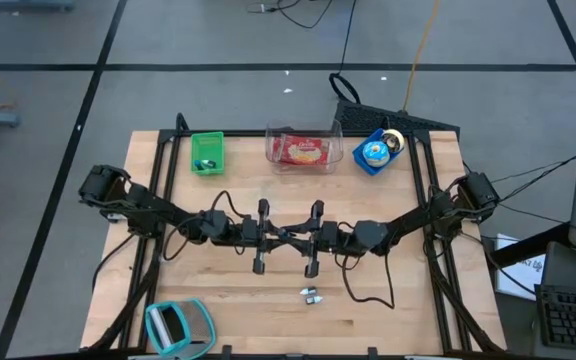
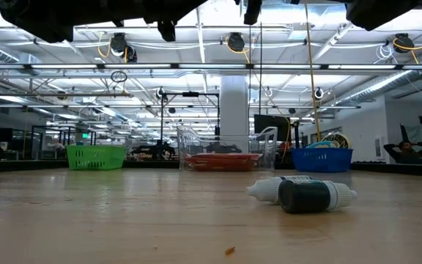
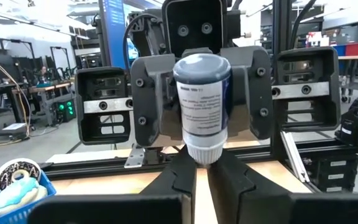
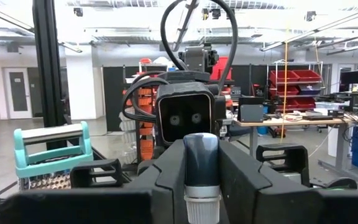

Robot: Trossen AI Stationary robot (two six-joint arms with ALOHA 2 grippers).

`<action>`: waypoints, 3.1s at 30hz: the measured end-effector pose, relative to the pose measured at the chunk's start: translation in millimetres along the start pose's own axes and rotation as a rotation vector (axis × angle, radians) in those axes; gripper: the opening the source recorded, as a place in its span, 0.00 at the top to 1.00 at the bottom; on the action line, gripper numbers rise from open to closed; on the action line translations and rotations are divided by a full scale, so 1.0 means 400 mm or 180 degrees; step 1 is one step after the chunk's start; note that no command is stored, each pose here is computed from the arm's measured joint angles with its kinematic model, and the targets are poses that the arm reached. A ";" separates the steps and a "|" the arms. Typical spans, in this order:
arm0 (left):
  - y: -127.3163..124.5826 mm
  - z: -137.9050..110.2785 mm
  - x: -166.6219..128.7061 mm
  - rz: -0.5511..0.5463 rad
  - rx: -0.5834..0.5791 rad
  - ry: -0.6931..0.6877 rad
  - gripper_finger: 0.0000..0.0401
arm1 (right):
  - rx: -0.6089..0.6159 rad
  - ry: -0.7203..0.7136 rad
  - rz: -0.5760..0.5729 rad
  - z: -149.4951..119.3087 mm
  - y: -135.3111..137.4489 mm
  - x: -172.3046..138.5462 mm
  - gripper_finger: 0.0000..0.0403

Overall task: Pick & Place Food Item
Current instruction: Put the blue food coloring bottle into the green bin

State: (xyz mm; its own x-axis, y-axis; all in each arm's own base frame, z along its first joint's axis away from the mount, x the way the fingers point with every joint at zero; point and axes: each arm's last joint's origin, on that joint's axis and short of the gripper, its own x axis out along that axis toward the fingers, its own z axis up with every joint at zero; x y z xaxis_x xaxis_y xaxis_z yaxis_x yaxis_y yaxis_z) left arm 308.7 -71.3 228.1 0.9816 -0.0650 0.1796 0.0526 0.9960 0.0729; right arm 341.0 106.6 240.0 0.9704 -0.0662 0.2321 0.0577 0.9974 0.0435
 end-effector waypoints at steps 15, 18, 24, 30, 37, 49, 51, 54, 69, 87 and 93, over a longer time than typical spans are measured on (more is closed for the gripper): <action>-0.001 0.005 0.000 -0.0071 -0.0028 -0.0065 0.78 | 0.0033 0.0061 0.0008 -0.006 0.001 -0.001 0.83; -0.002 0.004 0.000 -0.0107 -0.0027 -0.0059 0.69 | 0.0028 0.0077 0.0002 -0.008 0.001 -0.001 0.83; -0.003 0.004 0.000 -0.0139 0.0066 -0.0065 0.59 | 0.0079 0.0077 0.0002 -0.008 0.001 -0.001 0.82; -0.003 0.009 0.000 -0.0136 0.0128 -0.0128 0.59 | 0.0124 0.0082 0.0138 -0.008 0.007 -0.002 0.83; -0.003 0.009 0.000 -0.0122 0.0225 -0.0133 0.63 | 0.0269 0.0091 0.0178 -0.009 0.010 -0.003 0.82; -0.004 0.002 0.000 -0.0136 0.0294 -0.0046 0.69 | 0.0087 0.0112 0.0242 -0.008 0.022 -0.009 0.82; -0.004 0.004 0.000 -0.0134 0.0284 -0.0064 0.69 | 0.0063 0.0132 0.0251 -0.008 0.022 -0.010 0.82; -0.005 0.002 0.000 -0.0159 0.0285 -0.0040 0.70 | -0.0043 0.0153 0.0347 -0.010 0.031 -0.013 0.82; -0.007 -0.009 0.000 -0.0197 -0.0773 0.0177 0.69 | -0.0717 0.0768 0.0387 0.065 0.017 -0.057 0.82; 0.049 -0.038 0.005 0.0237 -0.2273 0.0449 0.63 | -0.2445 0.2066 -0.0303 0.001 -0.013 -0.114 0.82; 0.065 -0.068 0.004 0.0493 -0.2439 0.0658 0.42 | -0.2748 0.2056 -0.0502 -0.015 -0.013 -0.102 0.81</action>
State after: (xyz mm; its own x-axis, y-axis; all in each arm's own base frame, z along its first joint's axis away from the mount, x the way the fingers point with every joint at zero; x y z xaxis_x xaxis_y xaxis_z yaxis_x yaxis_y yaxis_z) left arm 316.8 -43.8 203.4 0.9982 0.0154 -0.0581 -0.0493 0.7633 -0.6442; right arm 302.5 104.4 224.4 0.8631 -0.4192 -0.2816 0.0927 0.6796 -0.7277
